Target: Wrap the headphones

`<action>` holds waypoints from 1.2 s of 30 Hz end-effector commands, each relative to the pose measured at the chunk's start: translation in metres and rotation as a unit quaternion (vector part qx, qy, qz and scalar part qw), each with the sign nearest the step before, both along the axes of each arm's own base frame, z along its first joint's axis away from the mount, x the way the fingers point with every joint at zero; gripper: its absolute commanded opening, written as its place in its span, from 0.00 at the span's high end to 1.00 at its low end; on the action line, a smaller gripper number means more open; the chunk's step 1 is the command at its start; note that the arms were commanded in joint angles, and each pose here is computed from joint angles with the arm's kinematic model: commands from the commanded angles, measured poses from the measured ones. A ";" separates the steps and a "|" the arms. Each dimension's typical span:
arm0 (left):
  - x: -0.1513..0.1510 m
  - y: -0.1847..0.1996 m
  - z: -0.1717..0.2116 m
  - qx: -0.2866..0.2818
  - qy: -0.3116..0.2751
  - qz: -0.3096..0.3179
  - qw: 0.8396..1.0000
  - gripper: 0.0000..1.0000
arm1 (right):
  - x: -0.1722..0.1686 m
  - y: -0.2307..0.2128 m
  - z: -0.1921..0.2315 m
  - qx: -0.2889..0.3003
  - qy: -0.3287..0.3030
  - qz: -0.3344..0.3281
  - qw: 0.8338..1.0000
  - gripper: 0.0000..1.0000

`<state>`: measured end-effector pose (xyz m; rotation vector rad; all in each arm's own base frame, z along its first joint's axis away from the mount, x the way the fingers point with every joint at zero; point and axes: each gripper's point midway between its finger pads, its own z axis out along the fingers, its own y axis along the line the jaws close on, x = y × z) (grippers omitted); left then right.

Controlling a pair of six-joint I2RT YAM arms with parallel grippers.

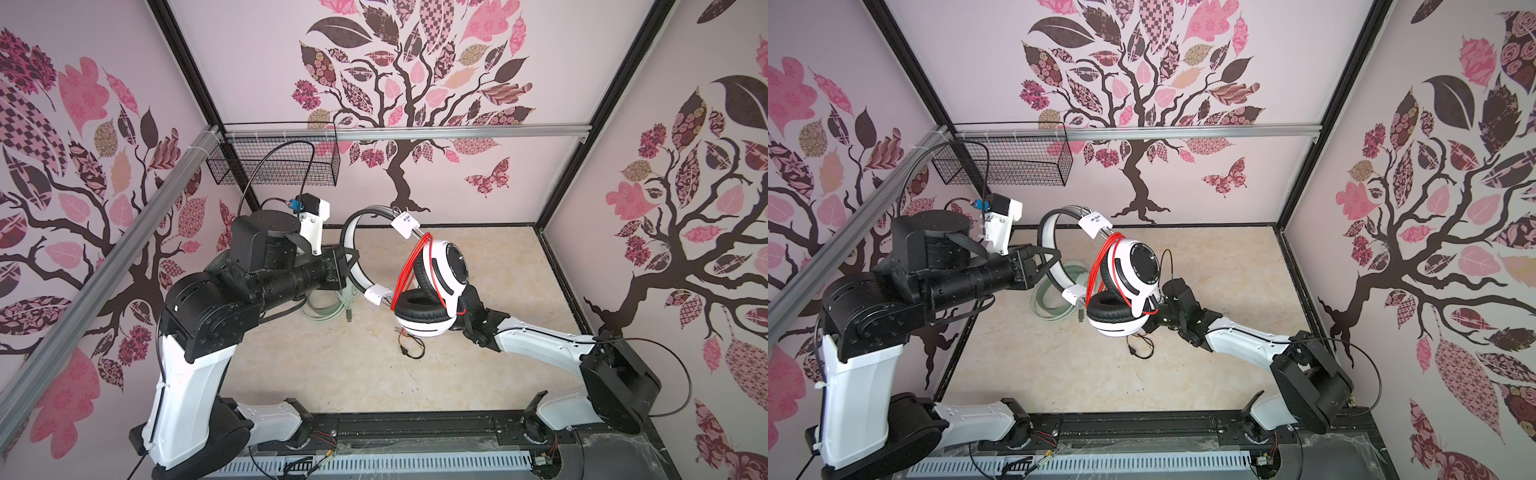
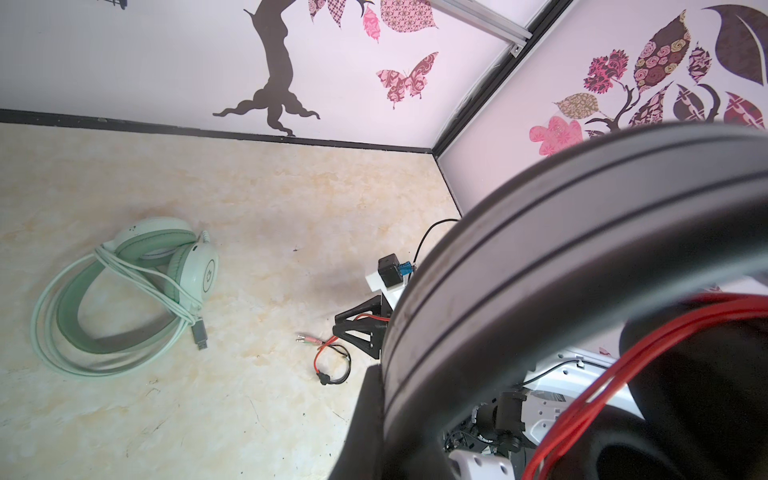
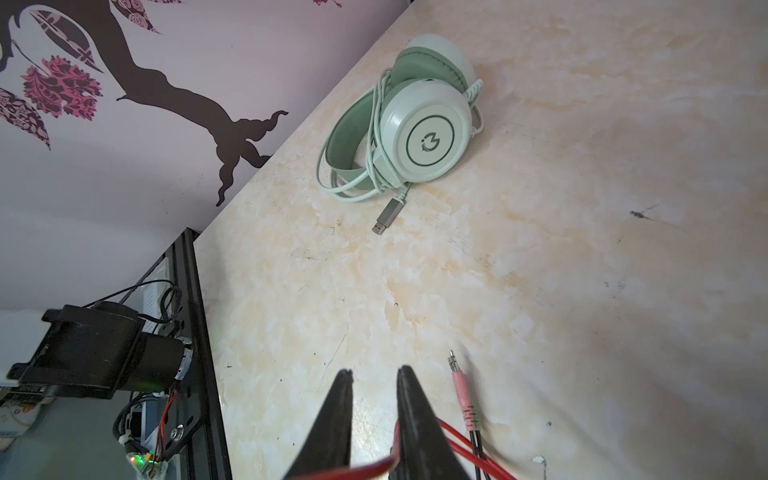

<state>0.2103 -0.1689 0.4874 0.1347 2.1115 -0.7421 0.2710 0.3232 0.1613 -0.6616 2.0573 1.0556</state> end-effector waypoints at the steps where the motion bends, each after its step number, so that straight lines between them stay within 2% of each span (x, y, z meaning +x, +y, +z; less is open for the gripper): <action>1: -0.002 0.000 0.041 -0.064 -0.049 0.003 0.997 1.00 | 0.000 0.001 -0.008 0.007 0.011 0.002 1.000 0.74; 8: -0.002 0.002 0.042 -0.066 -0.051 0.004 0.997 1.00 | -0.003 0.002 -0.015 0.010 0.021 0.004 1.000 0.74; 10: -0.002 0.002 0.043 -0.065 -0.052 0.005 0.997 1.00 | -0.005 0.002 -0.018 0.012 0.025 0.006 1.000 0.67; 12: -0.002 0.003 0.042 -0.064 -0.051 0.006 0.997 1.00 | -0.007 0.000 -0.021 0.013 0.030 0.006 0.999 0.64; 17: -0.002 0.002 0.042 -0.065 -0.051 0.006 0.997 1.00 | -0.011 -0.003 -0.029 0.015 0.036 0.003 0.999 0.69; 24: -0.002 0.003 0.044 -0.067 -0.052 0.006 0.996 1.00 | -0.016 -0.008 -0.039 0.010 0.044 -0.001 0.999 0.69; 28: -0.002 0.004 0.043 -0.066 -0.052 0.008 0.996 1.00 | -0.018 -0.010 -0.042 0.012 0.048 -0.002 0.999 0.80; 31: -0.001 0.005 0.043 -0.066 -0.051 0.011 0.996 1.00 | -0.022 -0.013 -0.045 0.010 0.052 -0.004 0.999 1.00; 36: 0.005 0.010 0.041 -0.063 -0.048 0.024 0.997 1.00 | -0.030 -0.021 -0.050 0.004 0.059 -0.007 0.998 1.00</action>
